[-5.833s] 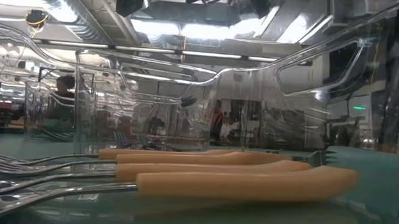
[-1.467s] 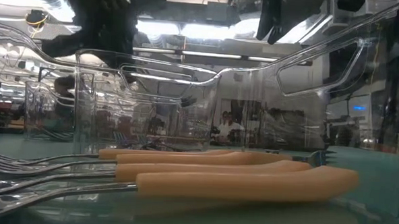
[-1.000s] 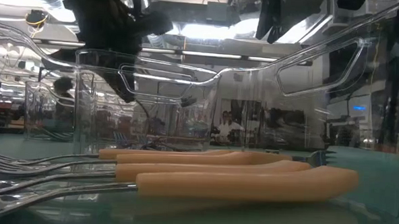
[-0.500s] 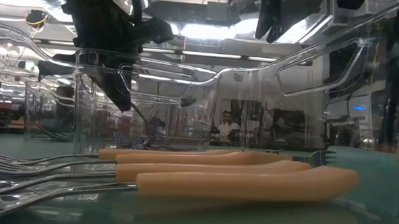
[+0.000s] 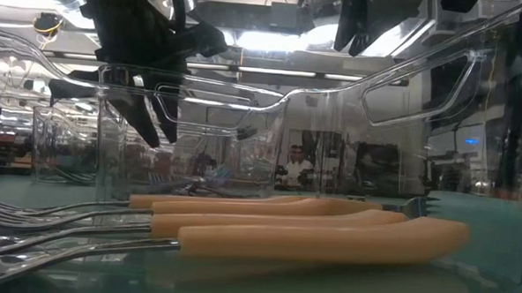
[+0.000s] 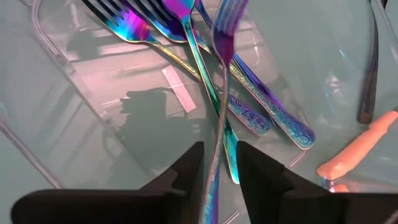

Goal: Sort silverware by color (type)
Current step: Put the black fork into the top transparent bin

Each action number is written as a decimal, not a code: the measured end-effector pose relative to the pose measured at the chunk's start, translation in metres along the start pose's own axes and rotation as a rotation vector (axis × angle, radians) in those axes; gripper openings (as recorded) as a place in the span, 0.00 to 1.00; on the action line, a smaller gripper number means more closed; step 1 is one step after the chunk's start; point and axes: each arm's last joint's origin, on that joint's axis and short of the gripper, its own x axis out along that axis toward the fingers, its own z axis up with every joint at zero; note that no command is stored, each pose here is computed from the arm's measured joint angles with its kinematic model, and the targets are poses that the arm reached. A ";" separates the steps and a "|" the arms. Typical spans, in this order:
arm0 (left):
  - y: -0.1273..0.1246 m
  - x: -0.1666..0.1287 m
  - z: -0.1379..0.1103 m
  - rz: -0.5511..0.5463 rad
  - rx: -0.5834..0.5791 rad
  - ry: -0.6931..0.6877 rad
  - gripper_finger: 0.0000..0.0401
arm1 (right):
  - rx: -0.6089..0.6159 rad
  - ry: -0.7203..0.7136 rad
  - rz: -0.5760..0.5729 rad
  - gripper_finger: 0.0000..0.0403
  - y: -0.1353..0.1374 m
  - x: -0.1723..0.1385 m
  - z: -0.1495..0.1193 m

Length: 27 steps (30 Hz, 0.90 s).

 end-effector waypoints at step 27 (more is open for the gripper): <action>-0.003 -0.030 0.010 -0.128 0.175 -0.004 0.24 | 0.015 0.100 0.042 0.23 0.003 0.000 -0.011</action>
